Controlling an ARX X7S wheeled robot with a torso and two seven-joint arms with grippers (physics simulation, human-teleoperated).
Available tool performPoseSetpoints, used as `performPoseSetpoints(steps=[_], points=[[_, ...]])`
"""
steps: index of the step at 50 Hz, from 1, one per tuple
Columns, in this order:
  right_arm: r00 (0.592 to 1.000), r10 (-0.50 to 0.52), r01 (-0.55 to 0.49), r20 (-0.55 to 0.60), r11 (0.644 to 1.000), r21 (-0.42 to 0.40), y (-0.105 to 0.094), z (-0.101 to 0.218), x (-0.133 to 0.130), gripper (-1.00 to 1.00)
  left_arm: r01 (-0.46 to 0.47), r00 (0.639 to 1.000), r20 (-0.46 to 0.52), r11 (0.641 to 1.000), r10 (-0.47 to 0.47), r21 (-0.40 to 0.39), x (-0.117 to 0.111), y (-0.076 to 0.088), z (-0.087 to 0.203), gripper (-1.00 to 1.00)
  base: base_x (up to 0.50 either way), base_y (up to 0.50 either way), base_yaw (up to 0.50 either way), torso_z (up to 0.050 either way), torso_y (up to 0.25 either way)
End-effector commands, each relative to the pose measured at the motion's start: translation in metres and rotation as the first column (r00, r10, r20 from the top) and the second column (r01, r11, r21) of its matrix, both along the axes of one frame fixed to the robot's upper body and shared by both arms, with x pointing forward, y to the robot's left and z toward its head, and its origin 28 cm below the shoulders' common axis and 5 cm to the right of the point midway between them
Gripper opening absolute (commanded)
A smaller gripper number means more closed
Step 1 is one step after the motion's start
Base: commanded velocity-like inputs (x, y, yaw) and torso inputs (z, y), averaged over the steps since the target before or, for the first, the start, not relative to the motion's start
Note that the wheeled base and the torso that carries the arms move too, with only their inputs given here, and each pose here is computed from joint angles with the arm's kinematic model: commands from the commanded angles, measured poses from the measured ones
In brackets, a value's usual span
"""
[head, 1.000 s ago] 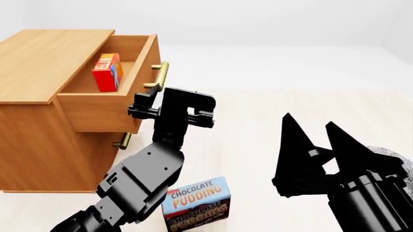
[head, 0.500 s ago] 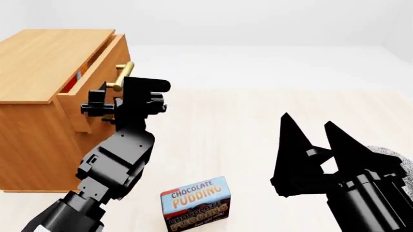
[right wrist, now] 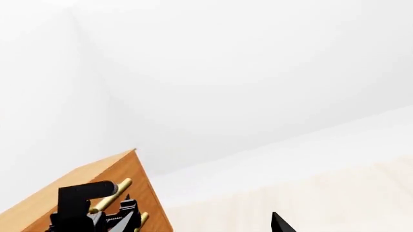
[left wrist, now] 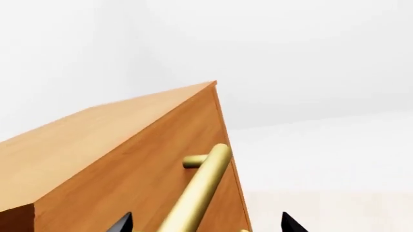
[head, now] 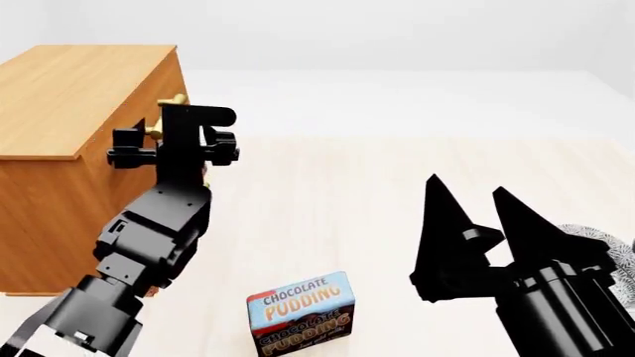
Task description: Put the butter at the back in the top drawer of the cabinet and close it.
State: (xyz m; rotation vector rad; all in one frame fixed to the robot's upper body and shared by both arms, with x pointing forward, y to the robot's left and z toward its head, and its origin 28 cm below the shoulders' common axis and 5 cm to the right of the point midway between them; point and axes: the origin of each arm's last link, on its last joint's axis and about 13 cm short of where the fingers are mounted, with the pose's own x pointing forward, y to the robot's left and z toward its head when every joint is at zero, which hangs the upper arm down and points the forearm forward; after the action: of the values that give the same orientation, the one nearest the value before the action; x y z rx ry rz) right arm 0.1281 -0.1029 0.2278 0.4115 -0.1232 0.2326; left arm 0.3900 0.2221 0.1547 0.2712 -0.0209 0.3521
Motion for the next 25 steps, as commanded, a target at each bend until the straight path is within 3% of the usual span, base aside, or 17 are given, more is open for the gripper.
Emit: performPoseSetpoints(steps=[1, 5, 11, 25], points=[[1.0, 0.002, -0.002, -0.001, 1.0, 0.0, 0.002, -0.001, 0.001, 1.0, 0.032, 0.999, 0.005, 0.998, -0.032, -0.057, 0.005, 0.008, 0.005, 1.0, 0.0, 0.0, 0.0, 0.0, 0.0], [1.0, 0.002, -0.002, -0.002, 1.0, -0.001, 0.002, -0.001, 0.001, 1.0, 0.054, 0.999, 0.01, 0.996, -0.053, -0.065, 0.0, 0.008, 0.007, 1.0, 0.0, 0.0, 0.0, 0.0, 0.0], [1.0, 0.002, -0.002, -0.002, 1.0, -0.001, 0.002, -0.001, 0.001, 1.0, 0.165, 0.986, 0.027, 0.985, -0.164, -0.052, -0.017, 0.004, 0.015, 1.0, 0.0, 0.0, 0.0, 0.0, 0.0], [1.0, -0.003, 0.003, 0.004, 1.0, -0.004, 0.002, 0.001, 0.001, 1.0, 0.356, 0.926, 0.122, 0.934, -0.357, 0.024, -0.095, -0.001, 0.044, 1.0, 0.0, 0.0, 0.0, 0.0, 0.0]])
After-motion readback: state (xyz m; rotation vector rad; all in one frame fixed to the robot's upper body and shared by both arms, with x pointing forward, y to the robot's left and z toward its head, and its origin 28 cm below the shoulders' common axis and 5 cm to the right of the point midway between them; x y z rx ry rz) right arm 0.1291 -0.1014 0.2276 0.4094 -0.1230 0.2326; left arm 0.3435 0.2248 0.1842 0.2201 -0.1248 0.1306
